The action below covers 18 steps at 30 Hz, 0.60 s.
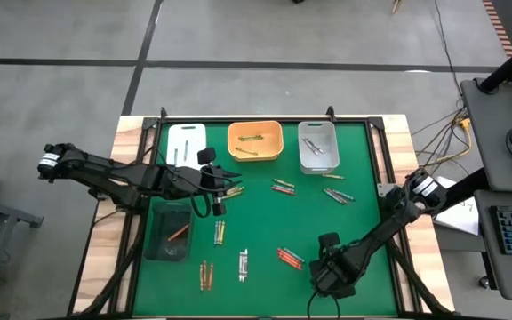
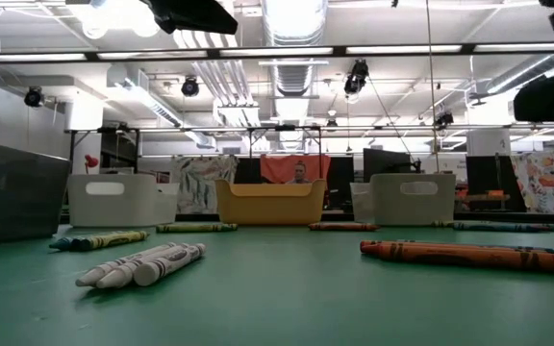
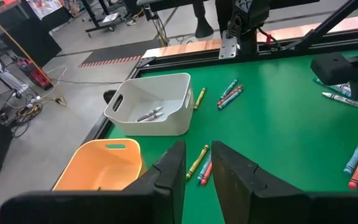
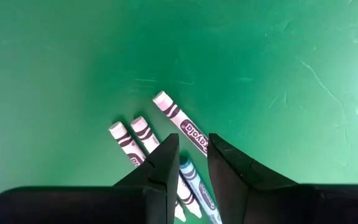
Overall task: Sort crayons
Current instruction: Put the white crayon into the gray bin
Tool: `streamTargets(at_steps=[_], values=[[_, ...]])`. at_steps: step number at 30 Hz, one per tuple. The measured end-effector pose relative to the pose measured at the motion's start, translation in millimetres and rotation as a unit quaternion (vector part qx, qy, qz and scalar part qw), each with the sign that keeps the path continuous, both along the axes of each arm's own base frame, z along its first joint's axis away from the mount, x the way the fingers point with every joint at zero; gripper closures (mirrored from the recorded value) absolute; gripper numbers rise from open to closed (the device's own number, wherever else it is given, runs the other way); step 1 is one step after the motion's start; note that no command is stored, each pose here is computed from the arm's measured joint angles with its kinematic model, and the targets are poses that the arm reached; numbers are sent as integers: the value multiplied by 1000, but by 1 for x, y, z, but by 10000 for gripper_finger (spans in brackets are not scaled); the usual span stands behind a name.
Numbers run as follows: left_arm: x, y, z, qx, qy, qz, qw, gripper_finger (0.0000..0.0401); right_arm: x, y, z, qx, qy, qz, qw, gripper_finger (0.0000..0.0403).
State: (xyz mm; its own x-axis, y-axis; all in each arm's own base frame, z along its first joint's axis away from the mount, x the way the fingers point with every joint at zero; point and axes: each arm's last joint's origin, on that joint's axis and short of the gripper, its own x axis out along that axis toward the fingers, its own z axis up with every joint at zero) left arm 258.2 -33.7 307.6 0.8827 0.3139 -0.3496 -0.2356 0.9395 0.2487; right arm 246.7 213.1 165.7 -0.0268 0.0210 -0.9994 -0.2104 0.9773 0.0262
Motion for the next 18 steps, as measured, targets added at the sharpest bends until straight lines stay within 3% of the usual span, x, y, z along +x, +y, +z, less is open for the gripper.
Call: streamTargets(at_steps=[8, 18], values=[[0, 0, 0, 0, 2, 0, 1000, 342, 3, 3, -14, -10, 7, 39, 999, 330], [0, 0, 0, 0, 2, 0, 1000, 342, 13, -5, -16, -42, -27, 38, 998, 330]])
